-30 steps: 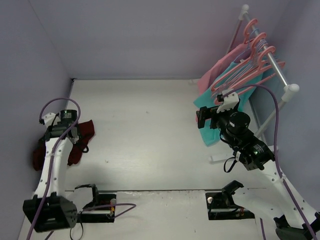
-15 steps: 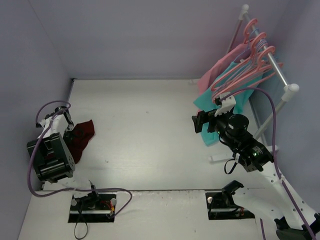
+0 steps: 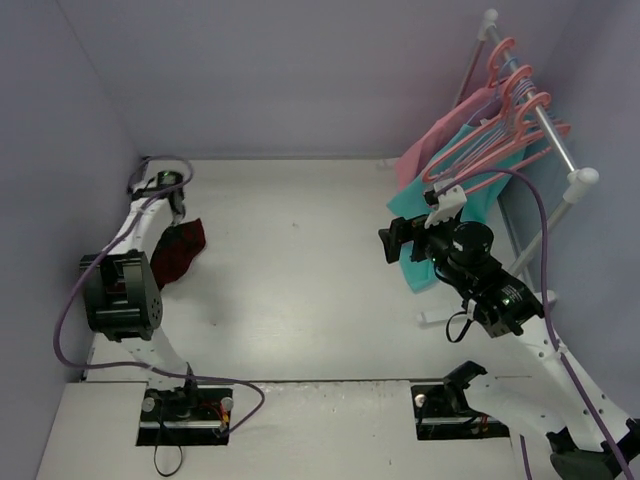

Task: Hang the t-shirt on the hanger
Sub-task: Move the T-shirt to the center of the board.

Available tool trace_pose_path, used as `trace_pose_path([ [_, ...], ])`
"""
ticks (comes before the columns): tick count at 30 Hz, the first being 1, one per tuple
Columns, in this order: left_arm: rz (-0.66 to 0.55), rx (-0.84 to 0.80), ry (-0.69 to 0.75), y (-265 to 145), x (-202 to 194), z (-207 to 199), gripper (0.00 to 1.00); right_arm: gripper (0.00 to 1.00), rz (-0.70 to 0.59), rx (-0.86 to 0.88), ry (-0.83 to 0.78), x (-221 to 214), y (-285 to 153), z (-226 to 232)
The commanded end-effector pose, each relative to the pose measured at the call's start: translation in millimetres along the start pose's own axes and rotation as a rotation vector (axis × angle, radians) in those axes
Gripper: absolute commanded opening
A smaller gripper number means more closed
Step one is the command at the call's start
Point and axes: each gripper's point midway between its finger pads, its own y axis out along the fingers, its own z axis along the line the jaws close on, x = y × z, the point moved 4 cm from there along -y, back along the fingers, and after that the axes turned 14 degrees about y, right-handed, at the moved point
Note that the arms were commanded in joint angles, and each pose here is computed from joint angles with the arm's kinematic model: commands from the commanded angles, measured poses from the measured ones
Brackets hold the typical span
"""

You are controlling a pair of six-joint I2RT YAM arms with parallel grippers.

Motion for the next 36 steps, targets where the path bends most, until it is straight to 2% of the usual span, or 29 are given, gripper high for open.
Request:
trace_pose_path([
  [1, -0.505, -0.334, 0.106, -192.7, 54.0, -33.3, 0.0, 1.0, -0.119, 0.074, -0.036, 49.9, 4.8, 22.1],
  [4, -0.635, -0.412, 0.11, -254.8, 57.9, -15.6, 0.0, 1.0, -0.107, 0.104, -0.051, 56.4, 13.0, 29.9],
  [7, -0.714, -0.481, 0.103, -291.8, 55.4, 12.0, 0.0, 1.0, -0.089, 0.133, -0.055, 59.3, 22.1, 36.9],
  [11, -0.767, -0.605, 0.157, -316.7, 42.8, 19.3, 0.0, 1.0, -0.066, 0.16, -0.058, 59.7, 32.6, 43.4],
  [15, -0.703, -0.672, 0.236, -299.1, 10.8, 1.6, 0.0, 1.0, -0.032, 0.169, -0.061, 52.3, 43.8, 45.0],
  [19, -0.574, -0.706, 0.32, -243.7, -36.4, -30.2, 0.0, 1.0, 0.007, 0.171, -0.039, 40.1, 52.0, 44.9],
  [20, -0.546, -0.725, 0.329, -230.7, -49.2, -37.3, 0.06, 1.0, 0.026, 0.176, -0.032, 33.7, 55.1, 45.1],
  [21, -0.517, -0.748, 0.336, -217.5, -63.3, -44.1, 0.21, 1.0, 0.048, 0.179, -0.022, 26.4, 58.7, 44.9],
  [22, -0.506, -0.749, 0.335, -208.3, -69.6, -48.5, 0.47, 1.0, 0.066, 0.185, -0.019, 21.2, 61.3, 45.3],
  [24, -0.451, -0.729, 0.332, -187.7, -88.2, -49.2, 0.73, 1.0, 0.109, 0.215, -0.019, 9.3, 66.8, 49.8],
  [27, -0.463, -0.724, 0.314, -186.8, -91.7, -40.6, 0.78, 0.99, 0.157, 0.249, -0.029, -4.1, 74.3, 56.9],
  [28, -0.475, -0.722, 0.305, -188.3, -90.0, -36.6, 0.78, 0.95, 0.176, 0.262, -0.036, -9.4, 77.9, 60.0],
  [31, -0.489, -0.708, 0.289, -186.4, -84.2, -27.7, 0.78, 0.74, 0.261, 0.308, -0.065, -33.8, 93.8, 71.0],
  [36, -0.39, -0.747, 0.374, -163.6, -89.6, -49.1, 0.78, 0.47, 0.367, 0.338, -0.102, -71.7, 116.4, 89.9],
])
